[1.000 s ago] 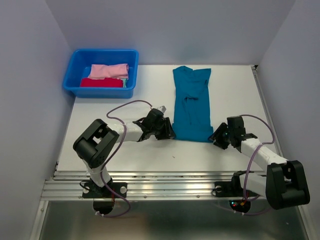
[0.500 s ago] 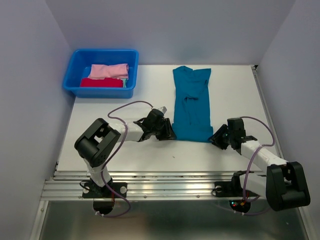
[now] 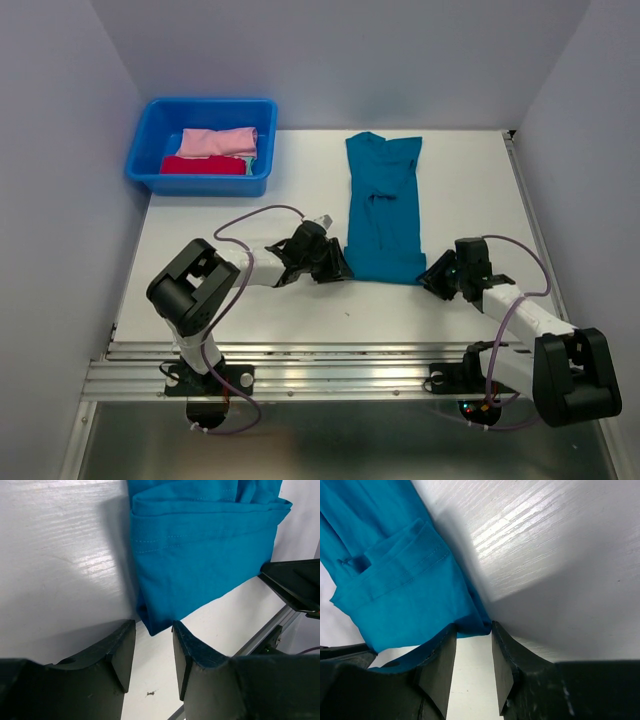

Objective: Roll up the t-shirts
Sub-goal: Roll the T-shirt to the center of the board.

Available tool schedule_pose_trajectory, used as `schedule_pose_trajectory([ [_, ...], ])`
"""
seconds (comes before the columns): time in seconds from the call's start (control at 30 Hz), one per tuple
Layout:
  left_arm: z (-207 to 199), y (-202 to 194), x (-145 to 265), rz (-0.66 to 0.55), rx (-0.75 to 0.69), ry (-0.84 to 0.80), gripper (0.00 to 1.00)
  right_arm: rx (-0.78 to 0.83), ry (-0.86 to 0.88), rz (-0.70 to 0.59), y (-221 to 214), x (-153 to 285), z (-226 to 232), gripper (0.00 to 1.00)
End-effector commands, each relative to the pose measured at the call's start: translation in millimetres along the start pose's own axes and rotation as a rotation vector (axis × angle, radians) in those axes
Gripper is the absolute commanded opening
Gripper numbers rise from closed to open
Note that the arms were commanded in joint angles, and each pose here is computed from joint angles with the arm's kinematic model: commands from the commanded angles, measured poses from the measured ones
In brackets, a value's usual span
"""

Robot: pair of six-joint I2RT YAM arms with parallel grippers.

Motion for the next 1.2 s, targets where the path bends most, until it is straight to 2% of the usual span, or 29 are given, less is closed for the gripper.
schedule_pose_trajectory([
  [0.0,-9,-3,5,-0.007,-0.01,-0.045,0.45,-0.007,-0.093,0.034,-12,-3,-17,0.41],
  [0.27,-11,-2,0,-0.001,-0.001,-0.052,0.41,-0.007,-0.087,0.033,-12,-1,-17,0.41],
  [0.37,-10,-2,-1,0.001,0.001,-0.048,0.34,-0.01,-0.085,0.035,-13,-1,-17,0.41],
  [0.47,-10,-2,-2,0.002,0.004,-0.045,0.18,-0.013,-0.086,0.04,-14,-1,-17,0.42],
  [0.53,-10,-2,-3,0.0,0.006,-0.046,0.0,-0.013,-0.089,0.039,-14,0,-18,0.42],
  [1.0,-9,0,8,-0.034,-0.014,-0.005,0.0,0.011,-0.094,0.041,-15,10,-18,0.45],
  [1.17,-9,-1,16,-0.05,-0.024,0.003,0.0,0.011,-0.091,0.045,-14,18,-16,0.56],
])
Point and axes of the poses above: each gripper's point midway between its finger pads, its own x axis back along the fingers, its own z axis along the line the jaws close on, y = z × x, the point moved 10 cm from there along x, back along the fingers, and after that the axes turned 9 degrees about x, right-handed, at the moved point
